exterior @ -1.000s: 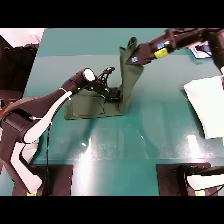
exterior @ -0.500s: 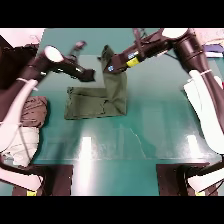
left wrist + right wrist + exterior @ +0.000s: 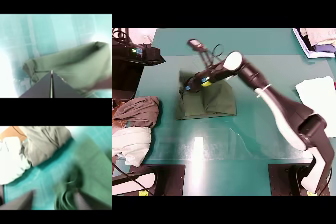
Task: Fold the shirts.
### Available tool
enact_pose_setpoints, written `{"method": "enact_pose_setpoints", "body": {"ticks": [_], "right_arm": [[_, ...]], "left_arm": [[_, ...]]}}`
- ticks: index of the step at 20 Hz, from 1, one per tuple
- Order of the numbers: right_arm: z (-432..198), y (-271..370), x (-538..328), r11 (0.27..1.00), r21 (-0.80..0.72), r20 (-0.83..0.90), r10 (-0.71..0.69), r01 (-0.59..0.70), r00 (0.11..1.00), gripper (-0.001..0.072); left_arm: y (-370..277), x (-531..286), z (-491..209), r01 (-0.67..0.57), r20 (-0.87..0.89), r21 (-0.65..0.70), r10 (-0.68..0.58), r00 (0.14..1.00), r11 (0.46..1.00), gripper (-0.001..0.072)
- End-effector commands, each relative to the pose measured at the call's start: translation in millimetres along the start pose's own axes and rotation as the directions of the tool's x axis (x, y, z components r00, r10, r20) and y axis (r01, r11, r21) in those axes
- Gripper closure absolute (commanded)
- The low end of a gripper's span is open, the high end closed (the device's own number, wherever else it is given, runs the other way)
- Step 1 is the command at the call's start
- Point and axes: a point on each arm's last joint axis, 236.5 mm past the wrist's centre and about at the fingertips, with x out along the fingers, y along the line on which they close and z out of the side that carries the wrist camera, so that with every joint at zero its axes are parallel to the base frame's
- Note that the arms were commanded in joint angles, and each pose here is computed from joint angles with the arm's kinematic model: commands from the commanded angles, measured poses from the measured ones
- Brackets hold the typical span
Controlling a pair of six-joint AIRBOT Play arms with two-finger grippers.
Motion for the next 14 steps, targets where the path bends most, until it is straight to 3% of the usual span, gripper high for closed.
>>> {"method": "enact_pose_setpoints", "body": {"ticks": [1, 4, 7, 11, 13, 14], "right_arm": [[0, 11, 28, 0.997, -0.074, 0.041, 0.01, -0.007, 0.999, 0.0077], [-35, -16, -17, 0.997, -0.044, -0.11, -0.074, 0.069, 0.991, 0.0088], [-84, -73, -83, 0.969, 0.067, -0.273, -0.212, 0.238, 0.938, 0.0141], [-147, -142, -154, 0.849, 0.352, -0.327, -0.282, 0.393, 0.902, 0.0138], [-170, -165, -171, 0.776, 0.491, -0.303, -0.274, 0.396, 0.913, 0.0093], [-177, -170, -173, 0.737, 0.57, -0.274, -0.245, 0.363, 0.93, 0.0009]], "left_arm": [[3, -13, -10, -0.007, -0.035, -0.001, 0.007, 0.999, 1.0, 0.0683], [2, -13, -16, -0.001, -0.057, 0.022, 0.002, 0.998, 1.0, 0.0683], [2, -12, -19, 0.002, -0.069, 0.022, 0.0, 0.998, 1.0, 0.0683], [2, -12, -19, 0.002, -0.069, 0.022, -0.001, 0.998, 1.0, 0.0683], [2, -12, -19, 0.003, -0.069, 0.022, -0.001, 0.998, 1.0, 0.0683], [1, -12, -19, 0.004, -0.069, 0.021, -0.003, 0.998, 1.0, 0.0683]]}}
